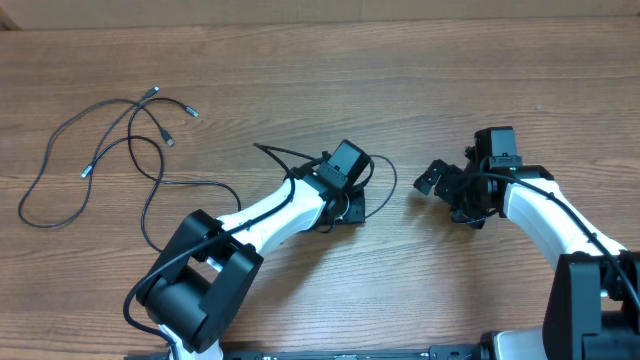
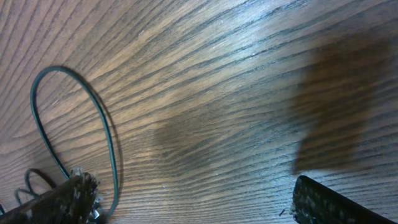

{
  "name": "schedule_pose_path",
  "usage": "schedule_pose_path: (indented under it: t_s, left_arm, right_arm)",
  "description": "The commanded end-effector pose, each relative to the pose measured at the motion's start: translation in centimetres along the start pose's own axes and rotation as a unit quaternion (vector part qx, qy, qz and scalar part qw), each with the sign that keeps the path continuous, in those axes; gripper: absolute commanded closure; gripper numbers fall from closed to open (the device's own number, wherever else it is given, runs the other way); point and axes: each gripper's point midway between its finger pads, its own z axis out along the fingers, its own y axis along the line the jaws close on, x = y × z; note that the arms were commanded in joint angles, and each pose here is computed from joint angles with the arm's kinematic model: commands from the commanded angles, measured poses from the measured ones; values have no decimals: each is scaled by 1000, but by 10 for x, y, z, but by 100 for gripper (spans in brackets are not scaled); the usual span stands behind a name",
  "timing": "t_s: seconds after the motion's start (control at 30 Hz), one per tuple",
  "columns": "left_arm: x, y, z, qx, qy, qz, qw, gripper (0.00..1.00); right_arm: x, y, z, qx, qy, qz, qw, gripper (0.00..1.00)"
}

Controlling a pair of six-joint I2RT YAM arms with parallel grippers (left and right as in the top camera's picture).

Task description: Untangle cables

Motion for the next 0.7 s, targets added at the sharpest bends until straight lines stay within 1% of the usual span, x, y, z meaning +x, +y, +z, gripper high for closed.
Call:
schedule_pose_path:
  t_s: [0.0,0.03,0.13,0.2,0.23,0.27,0.33,0.4,0.5,0.57,0.6,0.63,0.67]
  left_arm:
    - [10,-4,3,7,18,-2,1000,56]
    - [10,-4,3,7,18,-2,1000,58]
    - [10,-4,3,7,18,-2,1000,73]
    - [10,-4,3,7,18,-2,1000,90]
    - [10,-4,3,8,18,-2,1000,94]
    - [11,-5,3,10,20,-2,1000,96]
    - [14,-8,3,20,29,-2,999,94]
    - [19,-14,2,36,43,-3,998,85]
    - [20,-16,2,43,48,-2,998,85]
    - [19,-17,2,43,46,-2,998,81]
    - [16,-16,2,39,38,-2,999,85]
    - [13,-14,3,34,31,-1,999,93]
    - [10,-10,3,22,21,-8,1000,96]
  right_arm:
    - [-4,3,-2,-5,-6,-1,1000,0]
    - [-4,3,-2,-5,-6,-1,1000,0]
    - [-4,3,-2,-5,-6,-1,1000,0]
    - [-4,3,-2,-5,-6,-1,1000,0]
    - [-4,3,-2,-5,-6,-1,1000,0]
    - [-4,3,-2,-5,-6,-1,1000,0]
    - [-4,3,-2,-5,-6,-1,1000,0]
    - [-4,3,-2,-5,-6,-1,1000,0]
    - [-4,3,-2,-5,-6,-1,1000,0]
    - [-4,3,-2,-5,-6,-1,1000,0]
    - [-4,3,-2,-5,-6,-1,1000,0]
    - [-4,3,-2,-5,-6,-1,1000,0]
    - [-4,3,-2,-5,-6,-1,1000,0]
